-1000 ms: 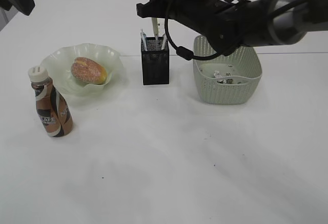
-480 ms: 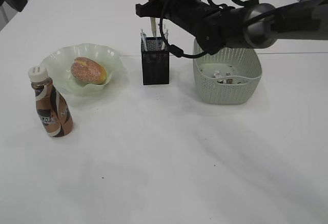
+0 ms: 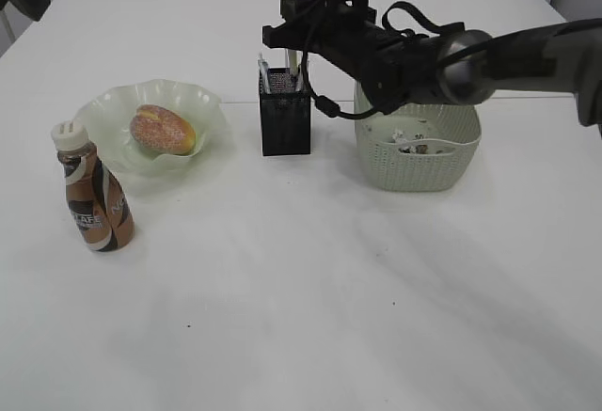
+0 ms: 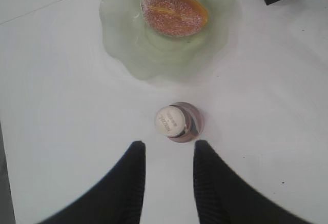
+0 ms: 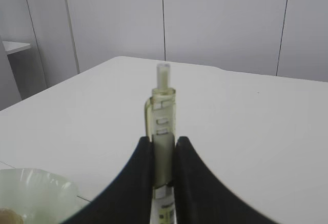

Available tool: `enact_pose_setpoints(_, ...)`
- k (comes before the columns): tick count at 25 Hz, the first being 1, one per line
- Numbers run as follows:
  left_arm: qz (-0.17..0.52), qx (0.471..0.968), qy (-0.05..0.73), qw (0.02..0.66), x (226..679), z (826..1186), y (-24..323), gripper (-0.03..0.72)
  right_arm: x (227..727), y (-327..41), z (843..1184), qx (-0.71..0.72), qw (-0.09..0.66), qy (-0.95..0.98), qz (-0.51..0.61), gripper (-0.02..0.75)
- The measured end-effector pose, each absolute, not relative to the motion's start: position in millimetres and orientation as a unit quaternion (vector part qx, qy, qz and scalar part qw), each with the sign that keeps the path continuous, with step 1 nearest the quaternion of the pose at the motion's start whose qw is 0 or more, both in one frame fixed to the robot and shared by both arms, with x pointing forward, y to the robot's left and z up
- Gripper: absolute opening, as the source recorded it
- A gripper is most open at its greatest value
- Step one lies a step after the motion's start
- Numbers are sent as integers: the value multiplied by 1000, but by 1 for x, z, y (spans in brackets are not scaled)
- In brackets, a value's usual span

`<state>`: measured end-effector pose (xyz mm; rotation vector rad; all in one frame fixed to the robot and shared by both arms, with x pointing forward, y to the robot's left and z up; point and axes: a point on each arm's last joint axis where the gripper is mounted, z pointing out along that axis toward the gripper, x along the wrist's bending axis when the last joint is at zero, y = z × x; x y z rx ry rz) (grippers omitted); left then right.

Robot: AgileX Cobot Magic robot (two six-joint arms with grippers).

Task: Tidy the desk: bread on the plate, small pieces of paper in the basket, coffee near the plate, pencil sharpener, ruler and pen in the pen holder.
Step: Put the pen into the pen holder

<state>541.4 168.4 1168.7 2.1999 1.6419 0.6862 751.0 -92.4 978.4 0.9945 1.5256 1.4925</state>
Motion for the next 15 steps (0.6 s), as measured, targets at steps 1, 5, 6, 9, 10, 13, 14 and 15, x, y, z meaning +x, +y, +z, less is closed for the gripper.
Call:
enact_pose_setpoints(1,240,768,573,155,541,1169,168,239,752,-92,976,390,383,599,585,50)
enact_pose_setpoints(5,241,768,573,157,542,1169,168,239,755,-91,968,399,376,603,580,50)
enact_pose_setpoints(6,241,768,572,158,542,1169,168,239,755,-91,966,401,373,606,577,50)
enact_pose_setpoints(9,243,767,571,161,542,1169,168,239,755,-90,964,395,374,616,569,50)
enact_pose_setpoints(10,244,767,571,162,543,1169,168,239,754,-90,964,391,375,620,567,50)
enact_pose_setpoints(13,245,767,570,164,543,1170,168,239,754,-90,963,390,373,625,563,61)
enact_pose_setpoints(14,245,767,570,164,543,1170,168,239,754,-90,963,391,371,624,565,66)
enact_pose_setpoints(15,245,767,570,164,543,1170,168,239,754,-90,963,393,370,623,566,73)
